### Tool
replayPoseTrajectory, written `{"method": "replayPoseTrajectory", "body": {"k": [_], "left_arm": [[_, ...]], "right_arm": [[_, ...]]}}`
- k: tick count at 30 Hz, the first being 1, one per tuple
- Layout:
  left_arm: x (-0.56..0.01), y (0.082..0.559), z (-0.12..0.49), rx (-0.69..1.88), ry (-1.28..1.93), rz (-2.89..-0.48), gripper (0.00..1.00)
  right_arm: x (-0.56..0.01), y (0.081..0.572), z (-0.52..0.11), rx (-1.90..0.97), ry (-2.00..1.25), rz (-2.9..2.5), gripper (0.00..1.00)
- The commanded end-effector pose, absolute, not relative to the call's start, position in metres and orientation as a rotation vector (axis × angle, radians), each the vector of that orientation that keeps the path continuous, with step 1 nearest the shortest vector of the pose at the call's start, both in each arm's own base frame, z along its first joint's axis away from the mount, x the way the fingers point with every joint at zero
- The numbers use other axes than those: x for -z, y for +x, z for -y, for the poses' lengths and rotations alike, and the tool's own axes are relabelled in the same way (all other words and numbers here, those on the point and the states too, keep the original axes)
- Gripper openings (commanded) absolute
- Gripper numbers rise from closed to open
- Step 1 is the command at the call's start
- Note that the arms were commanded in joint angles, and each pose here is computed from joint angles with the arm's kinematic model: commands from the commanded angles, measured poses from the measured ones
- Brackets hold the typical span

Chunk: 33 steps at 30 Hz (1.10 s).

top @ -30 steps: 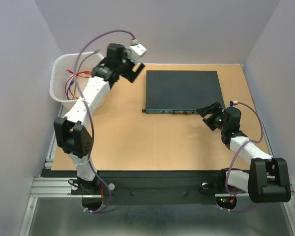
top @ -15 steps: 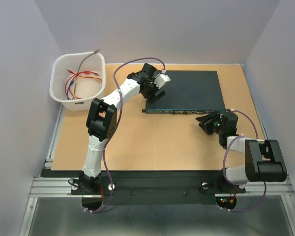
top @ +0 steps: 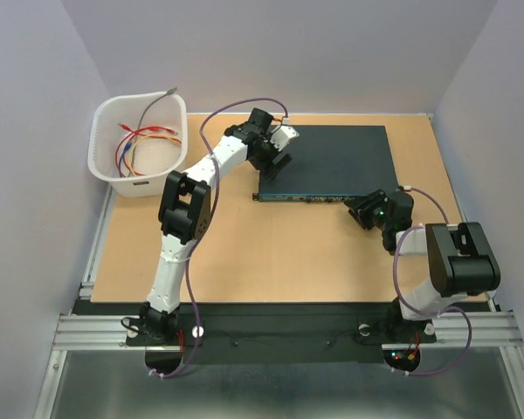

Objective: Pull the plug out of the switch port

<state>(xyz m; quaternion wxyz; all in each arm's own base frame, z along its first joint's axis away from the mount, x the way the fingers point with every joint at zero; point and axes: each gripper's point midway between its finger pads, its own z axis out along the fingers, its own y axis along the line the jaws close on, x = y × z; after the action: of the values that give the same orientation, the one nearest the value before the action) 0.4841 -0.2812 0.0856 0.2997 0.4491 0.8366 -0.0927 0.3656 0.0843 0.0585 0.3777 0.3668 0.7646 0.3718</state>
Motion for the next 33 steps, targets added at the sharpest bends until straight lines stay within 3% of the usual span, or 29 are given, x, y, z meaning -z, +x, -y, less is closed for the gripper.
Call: {"method": "replayPoseTrajectory", "body": {"k": [1, 7, 10, 14, 20, 24, 30, 33], "left_arm": [[-0.101, 0.497, 0.290, 0.264, 1.151, -2.177, 0.98], [-0.097, 0.496, 0.294, 0.295, 1.168, -2.180, 0.98], [-0.091, 0.497, 0.293, 0.289, 1.167, -2.196, 0.98], [-0.084, 0.499, 0.296, 0.293, 1.173, -2.206, 0.98], [-0.082, 0.494, 0.307, 0.315, 1.239, -2.196, 0.98], [-0.086, 0.494, 0.306, 0.309, 1.271, -2.193, 0.98], [-0.080, 0.498, 0.301, 0.266, 1.295, -2.195, 0.98], [-0.077, 0.499, 0.300, 0.269, 1.311, -2.198, 0.98]], "right_arm": [[-0.083, 0.396, -0.103, -0.978, 0.885, -1.856, 0.44], [-0.101, 0.400, -0.092, -0.771, 0.631, -1.861, 0.44], [-0.081, 0.386, -0.075, -0.583, 0.671, -2.047, 0.44], [-0.095, 0.381, -0.082, -0.651, 0.661, -1.997, 0.44], [-0.128, 0.392, -0.093, -0.535, 0.120, -2.042, 0.51], [-0.140, 0.388, -0.104, -0.539, -0.112, -2.031, 0.66], [-0.145, 0.389, -0.114, -0.482, -0.368, -1.951, 0.68], [-0.152, 0.385, -0.125, -0.450, -0.553, -1.891, 0.73]]}}
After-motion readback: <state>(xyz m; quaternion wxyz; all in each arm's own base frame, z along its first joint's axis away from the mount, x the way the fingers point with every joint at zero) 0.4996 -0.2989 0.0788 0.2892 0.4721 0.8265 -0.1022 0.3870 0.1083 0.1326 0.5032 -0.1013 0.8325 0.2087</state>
